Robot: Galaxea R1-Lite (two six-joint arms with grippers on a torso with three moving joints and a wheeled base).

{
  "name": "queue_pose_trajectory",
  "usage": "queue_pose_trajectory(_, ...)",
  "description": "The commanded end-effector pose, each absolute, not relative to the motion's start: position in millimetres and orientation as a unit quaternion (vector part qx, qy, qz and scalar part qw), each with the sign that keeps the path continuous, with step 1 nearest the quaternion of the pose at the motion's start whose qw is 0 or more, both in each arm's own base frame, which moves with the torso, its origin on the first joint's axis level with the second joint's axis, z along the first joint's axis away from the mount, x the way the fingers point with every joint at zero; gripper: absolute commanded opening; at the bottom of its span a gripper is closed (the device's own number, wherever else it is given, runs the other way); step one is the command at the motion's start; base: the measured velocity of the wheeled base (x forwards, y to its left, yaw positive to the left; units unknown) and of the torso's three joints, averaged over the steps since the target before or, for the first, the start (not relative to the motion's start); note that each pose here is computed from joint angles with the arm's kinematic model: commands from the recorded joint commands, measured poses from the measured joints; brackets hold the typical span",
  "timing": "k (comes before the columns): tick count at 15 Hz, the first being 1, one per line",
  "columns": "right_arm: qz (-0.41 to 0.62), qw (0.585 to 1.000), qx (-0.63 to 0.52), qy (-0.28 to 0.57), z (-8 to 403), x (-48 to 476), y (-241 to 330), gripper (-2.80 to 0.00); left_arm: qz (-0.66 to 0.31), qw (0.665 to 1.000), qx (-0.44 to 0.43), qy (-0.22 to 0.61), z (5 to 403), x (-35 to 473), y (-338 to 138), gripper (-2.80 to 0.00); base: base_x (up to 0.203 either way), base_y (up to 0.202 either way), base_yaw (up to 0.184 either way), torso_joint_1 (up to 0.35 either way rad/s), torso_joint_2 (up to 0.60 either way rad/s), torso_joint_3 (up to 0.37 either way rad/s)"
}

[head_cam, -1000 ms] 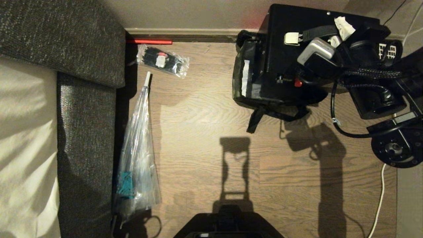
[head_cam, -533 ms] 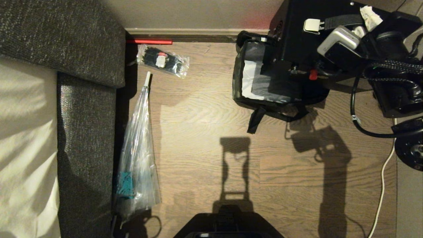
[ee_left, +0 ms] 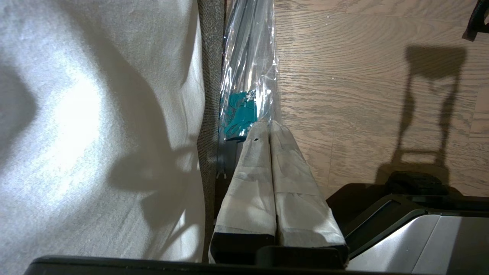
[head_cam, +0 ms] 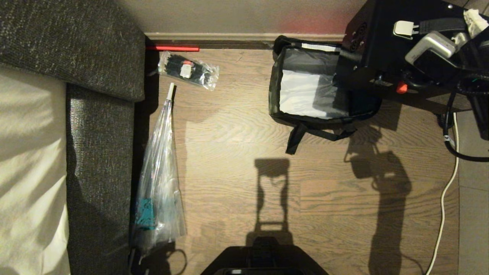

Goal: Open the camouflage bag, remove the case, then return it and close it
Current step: Release the handle

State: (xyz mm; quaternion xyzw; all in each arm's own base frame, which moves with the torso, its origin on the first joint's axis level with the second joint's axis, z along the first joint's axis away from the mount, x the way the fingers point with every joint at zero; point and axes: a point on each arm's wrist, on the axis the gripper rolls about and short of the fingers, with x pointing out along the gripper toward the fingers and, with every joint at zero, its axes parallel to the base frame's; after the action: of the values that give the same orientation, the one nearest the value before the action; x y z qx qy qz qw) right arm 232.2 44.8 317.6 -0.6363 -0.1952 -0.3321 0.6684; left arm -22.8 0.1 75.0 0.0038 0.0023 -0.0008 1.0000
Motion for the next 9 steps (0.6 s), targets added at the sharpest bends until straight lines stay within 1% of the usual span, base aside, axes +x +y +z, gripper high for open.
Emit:
queue_pose_trajectory(1, -0.348, 0.662, -0.636, -0.189, 320.4, 228.0, 38.2, -2.8, -0.001, 1.0, 0.004, 0.002, 74.9, -22.8, 0.1, -2.8, 0.0, 0.0, 0.0, 0.0, 0.0, 0.0)
queue_pose_trajectory(5, -0.402, 0.644, -0.637, -0.136, 319.6, 231.5, 1.4, -2.8, -0.001, 1.0, 0.004, 0.002, 75.0, -22.8, 0.1, -2.8, 0.0, 0.0, 0.0, 0.0, 0.0, 0.0)
queue_pose_trajectory(7, -0.433, 0.641, -0.626, -0.1, 318.2, 232.2, -15.3, -2.8, -0.001, 1.0, 0.004, 0.003, 74.6, -22.7, 0.1, -2.8, 0.0, 0.0, 0.0, 0.0, 0.0, 0.0)
queue_pose_trajectory(9, -0.447, 0.639, -0.621, -0.082, 317.3, 232.6, -21.6, -2.8, -0.001, 1.0, 0.004, 0.003, 74.6, -22.7, 0.1, -2.8, 0.0, 0.0, 0.0, 0.0, 0.0, 0.0)
